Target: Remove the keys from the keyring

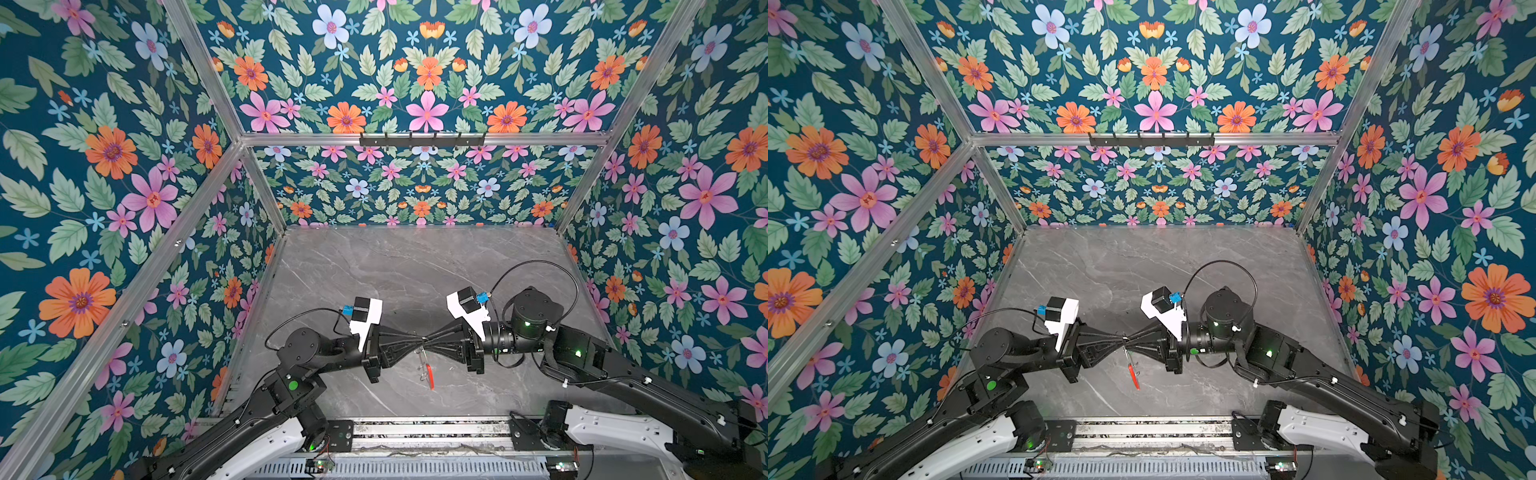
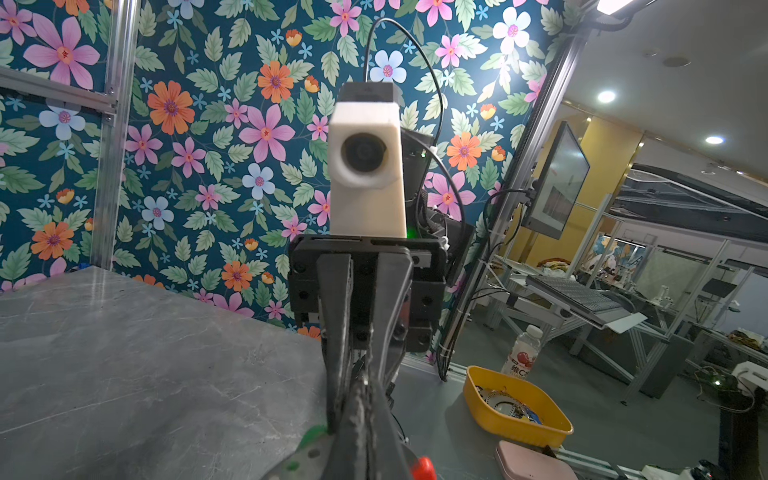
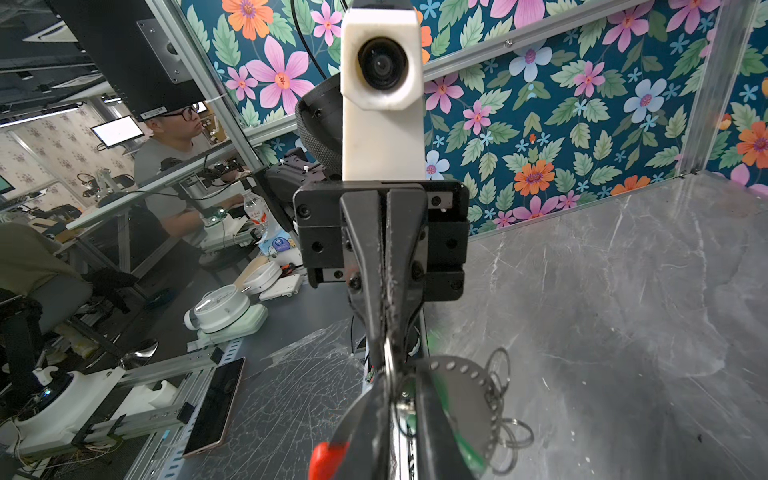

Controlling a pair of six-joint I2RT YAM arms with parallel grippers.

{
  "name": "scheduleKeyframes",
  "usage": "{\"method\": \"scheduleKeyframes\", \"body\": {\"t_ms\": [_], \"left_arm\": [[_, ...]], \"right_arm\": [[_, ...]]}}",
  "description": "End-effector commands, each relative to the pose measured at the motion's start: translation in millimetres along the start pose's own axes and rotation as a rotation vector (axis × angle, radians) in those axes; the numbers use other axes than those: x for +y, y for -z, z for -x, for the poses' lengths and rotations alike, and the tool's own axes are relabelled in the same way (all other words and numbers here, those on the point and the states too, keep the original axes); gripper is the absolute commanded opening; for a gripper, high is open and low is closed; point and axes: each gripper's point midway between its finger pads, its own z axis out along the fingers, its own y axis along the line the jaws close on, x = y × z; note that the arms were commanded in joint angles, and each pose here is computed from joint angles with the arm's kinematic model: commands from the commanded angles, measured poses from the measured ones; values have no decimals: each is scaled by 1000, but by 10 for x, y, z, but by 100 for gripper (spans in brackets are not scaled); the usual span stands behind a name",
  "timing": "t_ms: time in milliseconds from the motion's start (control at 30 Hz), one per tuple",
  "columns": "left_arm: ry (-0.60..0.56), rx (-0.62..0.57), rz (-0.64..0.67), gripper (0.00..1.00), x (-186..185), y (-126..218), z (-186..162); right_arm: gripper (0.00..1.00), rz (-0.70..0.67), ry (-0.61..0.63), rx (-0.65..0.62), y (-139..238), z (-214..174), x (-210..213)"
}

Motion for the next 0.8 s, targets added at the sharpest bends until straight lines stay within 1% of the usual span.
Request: {"method": "scheduleKeyframes", "body": {"t_ms": [0, 67, 100, 267, 300, 367, 400, 467, 667, 767], "left_arm": [[-27, -31, -25, 0, -57, 0, 82], [-25, -32, -25, 0, -57, 1, 83], [-26, -32, -25, 0, -57, 1, 85], [-12, -28, -11, 0, -36, -1, 82], [-3, -20, -3, 5, -22, -2, 74], [13, 0, 18, 28, 3, 7, 42], [19, 14, 38, 35, 24, 23, 23], [24, 50, 78, 40, 61, 56, -17], [63, 252, 163, 39, 173, 35, -204], [77, 314, 177, 39, 218, 1, -267]], "right_arm": [[7, 3, -6, -14, 0, 32, 2], [1, 5, -10, -10, -4, 22, 3], [0, 5, -8, -9, -1, 24, 1], [0, 3, -20, 12, -1, -2, -2], [0, -7, -27, 25, 1, -17, -18], [0, -25, -40, 51, 31, -36, -42], [0, -37, -48, 68, 50, -48, -63], [0, -60, -67, 123, 95, -107, -94], [0, -128, -103, 301, 174, -287, -177], [0, -136, -117, 365, 176, -348, -193]]}}
